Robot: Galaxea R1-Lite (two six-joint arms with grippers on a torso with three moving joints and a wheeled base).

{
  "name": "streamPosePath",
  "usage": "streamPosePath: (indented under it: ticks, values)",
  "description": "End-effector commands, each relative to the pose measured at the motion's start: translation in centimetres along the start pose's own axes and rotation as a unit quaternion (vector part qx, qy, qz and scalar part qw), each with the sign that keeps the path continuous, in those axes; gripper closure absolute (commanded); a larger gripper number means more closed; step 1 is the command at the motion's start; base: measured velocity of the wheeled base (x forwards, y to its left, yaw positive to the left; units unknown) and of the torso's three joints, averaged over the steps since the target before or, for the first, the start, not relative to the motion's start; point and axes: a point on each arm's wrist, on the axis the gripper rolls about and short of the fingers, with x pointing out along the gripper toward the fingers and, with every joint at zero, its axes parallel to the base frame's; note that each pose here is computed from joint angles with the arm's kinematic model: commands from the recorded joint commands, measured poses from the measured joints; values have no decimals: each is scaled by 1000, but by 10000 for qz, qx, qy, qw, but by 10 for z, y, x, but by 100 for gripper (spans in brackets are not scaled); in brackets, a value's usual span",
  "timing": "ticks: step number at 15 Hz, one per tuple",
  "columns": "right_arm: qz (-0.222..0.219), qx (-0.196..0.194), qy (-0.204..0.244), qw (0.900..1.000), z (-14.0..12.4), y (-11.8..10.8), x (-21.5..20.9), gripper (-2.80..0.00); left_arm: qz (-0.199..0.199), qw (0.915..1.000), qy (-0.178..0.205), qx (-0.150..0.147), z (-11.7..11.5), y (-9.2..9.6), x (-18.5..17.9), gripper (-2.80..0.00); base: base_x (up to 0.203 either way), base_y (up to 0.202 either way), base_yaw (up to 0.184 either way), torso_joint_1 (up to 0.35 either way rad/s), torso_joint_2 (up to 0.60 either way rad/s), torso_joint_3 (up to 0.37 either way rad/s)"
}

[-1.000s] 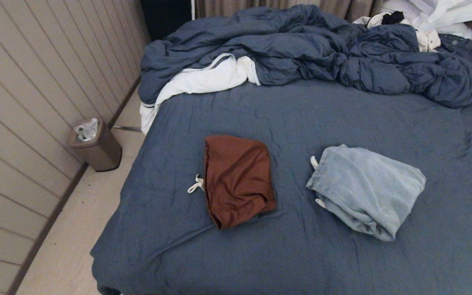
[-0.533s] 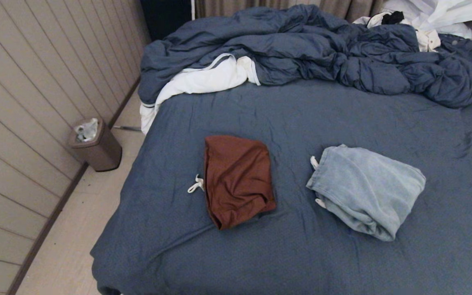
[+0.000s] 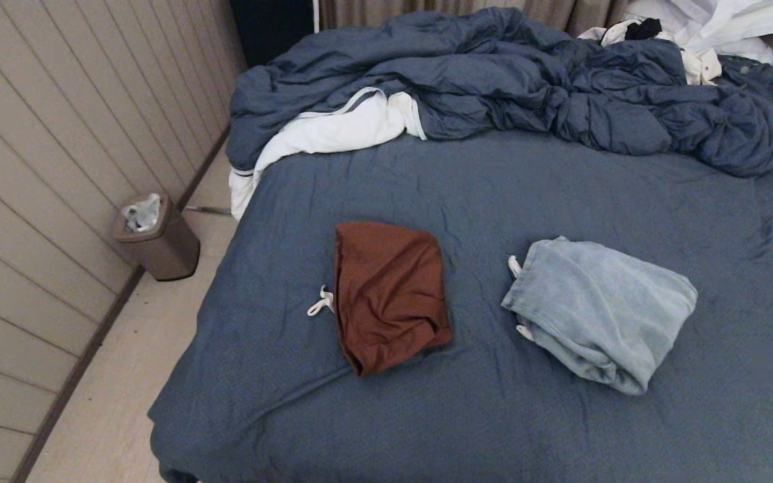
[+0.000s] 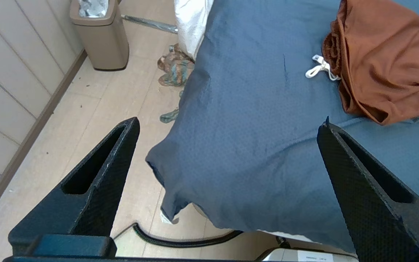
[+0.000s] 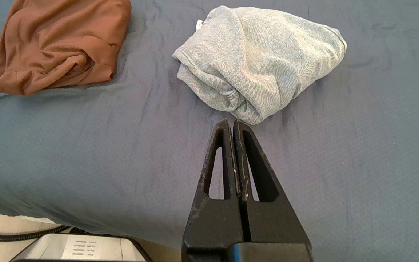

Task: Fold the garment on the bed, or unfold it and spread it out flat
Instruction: Unford the brown shorts

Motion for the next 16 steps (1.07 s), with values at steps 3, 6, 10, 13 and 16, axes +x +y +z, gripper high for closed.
streamPosePath:
  ticks: [3,6,10,13,16]
  values:
    - [3,-4,6,10000,0,0,0,0,3,10000,3,-6,0,0,0,-280,0,0,0,0,0,0]
    - [3,-4,6,10000,0,0,0,0,4,10000,6,-6,0,0,0,-280,0,0,0,0,0,0]
    - [3,-4,6,10000,0,0,0,0,3,10000,1,-6,0,0,0,-280,0,0,0,0,0,0]
    - [11,-4,6,10000,0,0,0,0,4,10000,6,-6,0,0,0,-280,0,0,0,0,0,0]
    - [5,-4,6,10000,0,0,0,0,4,10000,6,-6,0,0,0,-280,0,0,0,0,0,0]
